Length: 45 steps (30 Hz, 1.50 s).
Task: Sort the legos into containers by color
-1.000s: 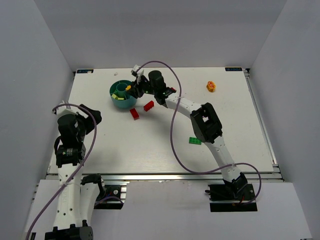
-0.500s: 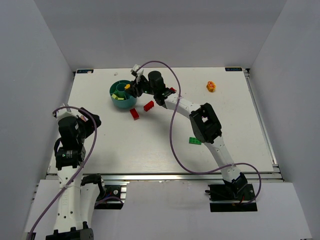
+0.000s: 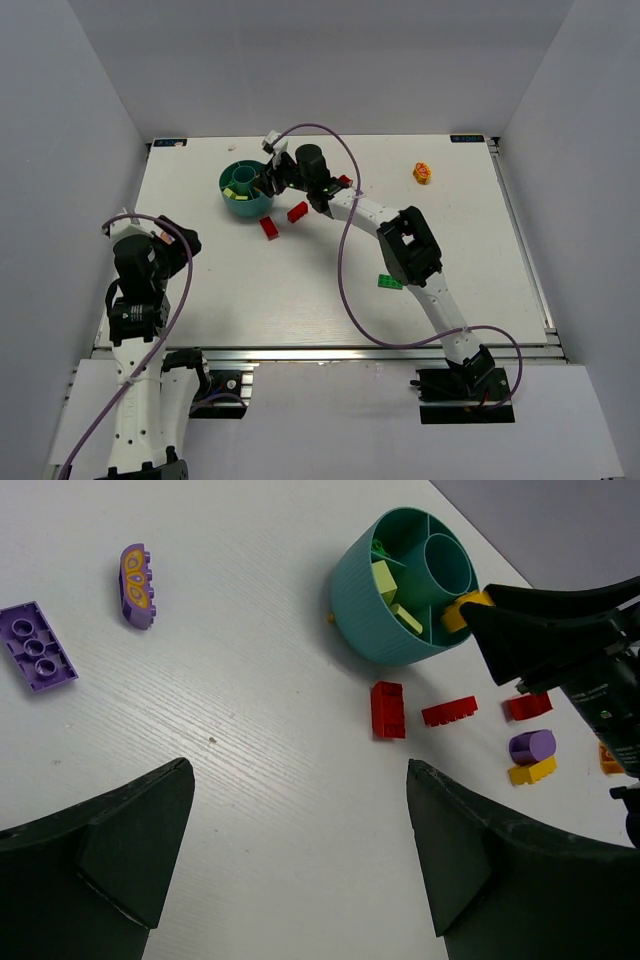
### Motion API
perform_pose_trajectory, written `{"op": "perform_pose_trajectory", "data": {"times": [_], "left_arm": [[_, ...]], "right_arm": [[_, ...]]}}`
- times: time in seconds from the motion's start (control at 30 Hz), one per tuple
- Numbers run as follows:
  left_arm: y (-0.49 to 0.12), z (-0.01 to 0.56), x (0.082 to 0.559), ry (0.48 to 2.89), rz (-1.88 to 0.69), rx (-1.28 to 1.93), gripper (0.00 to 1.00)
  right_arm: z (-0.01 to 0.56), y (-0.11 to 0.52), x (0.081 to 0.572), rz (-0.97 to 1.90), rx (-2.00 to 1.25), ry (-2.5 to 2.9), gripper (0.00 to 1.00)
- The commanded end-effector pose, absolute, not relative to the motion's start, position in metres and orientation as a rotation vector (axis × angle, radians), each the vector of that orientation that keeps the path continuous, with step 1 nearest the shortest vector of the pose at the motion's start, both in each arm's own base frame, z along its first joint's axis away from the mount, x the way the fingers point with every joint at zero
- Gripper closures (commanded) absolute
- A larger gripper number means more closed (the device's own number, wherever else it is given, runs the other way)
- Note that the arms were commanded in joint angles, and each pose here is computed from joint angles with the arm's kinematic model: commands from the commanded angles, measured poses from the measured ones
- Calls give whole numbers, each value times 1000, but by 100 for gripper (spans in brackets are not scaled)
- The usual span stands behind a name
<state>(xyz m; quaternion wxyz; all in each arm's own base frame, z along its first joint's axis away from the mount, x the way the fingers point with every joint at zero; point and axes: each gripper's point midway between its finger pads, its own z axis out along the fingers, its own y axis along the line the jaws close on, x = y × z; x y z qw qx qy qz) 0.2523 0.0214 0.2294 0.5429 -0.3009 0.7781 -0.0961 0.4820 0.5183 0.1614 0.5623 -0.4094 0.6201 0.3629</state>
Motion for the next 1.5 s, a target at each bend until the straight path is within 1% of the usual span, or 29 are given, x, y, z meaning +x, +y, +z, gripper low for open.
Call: {"op": "perform_pose_trajectory", "data": {"times": [0.0,0.07,0.13,0.2,0.23,0.27,0.3,0.33,0.37,0.4,0.43,0.47,0.5,0.53,0.6,0.67,0.7,0.73,0.8,0.83,0.97,1.0,1.1,1.2,1.27,1.33,1.37,1.4,1.47], "left_arm": [[20,247,250,1811,-247,-708,4],[20,248,250,1807,-254,-710,4],[18,251,250,1801,-271,-712,4],[12,256,251,1792,-307,-701,4],[4,258,253,1791,-363,-676,5],[-2,257,253,1791,-401,-668,8],[-9,260,255,1781,-447,-643,11],[-21,260,257,1779,-526,-605,25],[-37,261,256,1788,-618,-549,44],[-46,259,258,1785,-690,-534,72],[-55,257,259,1790,-755,-519,77],[-65,255,258,1802,-828,-503,74],[-70,249,261,1810,-881,-533,51],[-72,247,262,1812,-914,-556,41],[-72,240,263,1828,-922,-577,30],[-73,238,265,1831,-934,-585,22],[-73,237,266,1831,-932,-588,21],[-72,237,267,1830,-931,-590,20],[-73,234,269,1845,-938,-594,19],[-74,233,269,1850,-942,-595,19],[-77,229,273,1872,-948,-597,19],[-78,228,274,1878,-953,-597,19],[-83,226,276,1888,-962,-592,18],[-93,223,279,1906,-959,-588,18],[-95,223,281,1909,-962,-585,18],[-105,224,281,1921,-965,-565,18],[-107,222,282,1928,-962,-566,18],[-109,221,282,1932,-955,-566,18],[-110,220,284,1935,-947,-572,18]], "right_arm": [[164,520,490,827,-947,1421,42],[165,520,490,826,-947,1419,34],[169,519,489,831,-946,1413,33],[194,515,482,856,-950,1384,30],[215,506,471,870,-1004,1350,11],[244,494,461,867,-1059,1298,11],[252,482,457,859,-1082,1318,11],[261,463,445,859,-1151,1336,11],[264,440,433,847,-1188,1383,11],[265,423,427,817,-1232,1394,13],[265,405,421,806,-1246,1440,18],[264,378,414,803,-1236,1512,32],[262,359,410,802,-1220,1560,43],[259,338,407,792,-1198,1601,50],[270,319,408,763,-1165,1606,50],[251,288,408,733,-1120,1702,45],[254,275,408,704,-1093,1725,39],[241,263,407,693,-1073,1782,31],[238,229,417,652,-959,1862,25],[234,216,423,629,-904,1899,23],[201,152,452,446,-667,2095,22],[193,136,460,345,-595,2147,21],[180,110,478,227,-489,2244,19],[173,92,505,193,-429,2269,19],[161,87,512,186,-420,2291,19],[165,84,525,186,-412,2284,18],[150,80,530,194,-409,2315,18],[156,80,537,199,-413,2302,19],[141,79,544,221,-438,2317,19]]}}
